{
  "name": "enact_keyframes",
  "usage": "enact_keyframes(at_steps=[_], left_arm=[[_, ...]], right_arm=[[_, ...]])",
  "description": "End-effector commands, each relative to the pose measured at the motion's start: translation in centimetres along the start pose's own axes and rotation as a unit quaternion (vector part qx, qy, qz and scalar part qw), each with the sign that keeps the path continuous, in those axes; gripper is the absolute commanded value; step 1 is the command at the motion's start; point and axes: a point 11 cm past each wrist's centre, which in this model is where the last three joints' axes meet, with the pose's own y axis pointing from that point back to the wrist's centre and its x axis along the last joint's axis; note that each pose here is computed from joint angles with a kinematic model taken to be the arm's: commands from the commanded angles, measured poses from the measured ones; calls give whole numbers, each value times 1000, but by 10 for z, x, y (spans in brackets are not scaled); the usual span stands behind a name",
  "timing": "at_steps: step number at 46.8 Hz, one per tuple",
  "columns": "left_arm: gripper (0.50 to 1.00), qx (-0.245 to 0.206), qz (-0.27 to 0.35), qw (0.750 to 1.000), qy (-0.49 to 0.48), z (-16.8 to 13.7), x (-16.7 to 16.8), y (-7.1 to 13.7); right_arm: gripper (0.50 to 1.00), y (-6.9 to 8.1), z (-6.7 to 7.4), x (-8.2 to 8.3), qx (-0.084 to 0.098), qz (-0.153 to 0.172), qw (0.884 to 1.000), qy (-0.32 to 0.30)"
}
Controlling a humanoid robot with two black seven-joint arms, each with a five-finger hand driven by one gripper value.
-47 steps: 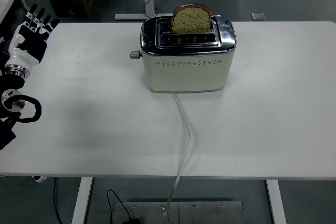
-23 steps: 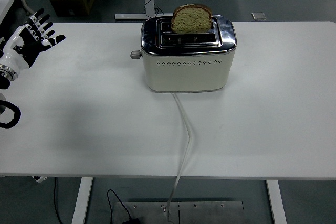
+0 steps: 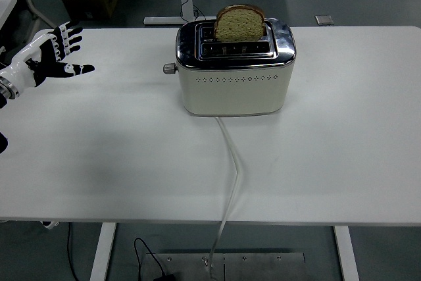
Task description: Press down toaster
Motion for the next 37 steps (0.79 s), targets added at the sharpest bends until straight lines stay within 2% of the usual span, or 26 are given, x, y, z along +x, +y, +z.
enact_keyframes(at_steps=[1, 23, 37], left_arm=[[1000, 1, -22, 999, -25, 4, -7, -2], [1000, 15, -108, 984, -143, 12, -38, -7], [1000, 6, -141, 966, -215, 32, -48, -14]], right_arm=[[998, 0, 0, 0, 0, 0, 1000, 0], [998, 0, 0, 0, 0, 0, 1000, 0], [998, 0, 0, 0, 0, 1, 1000, 0]])
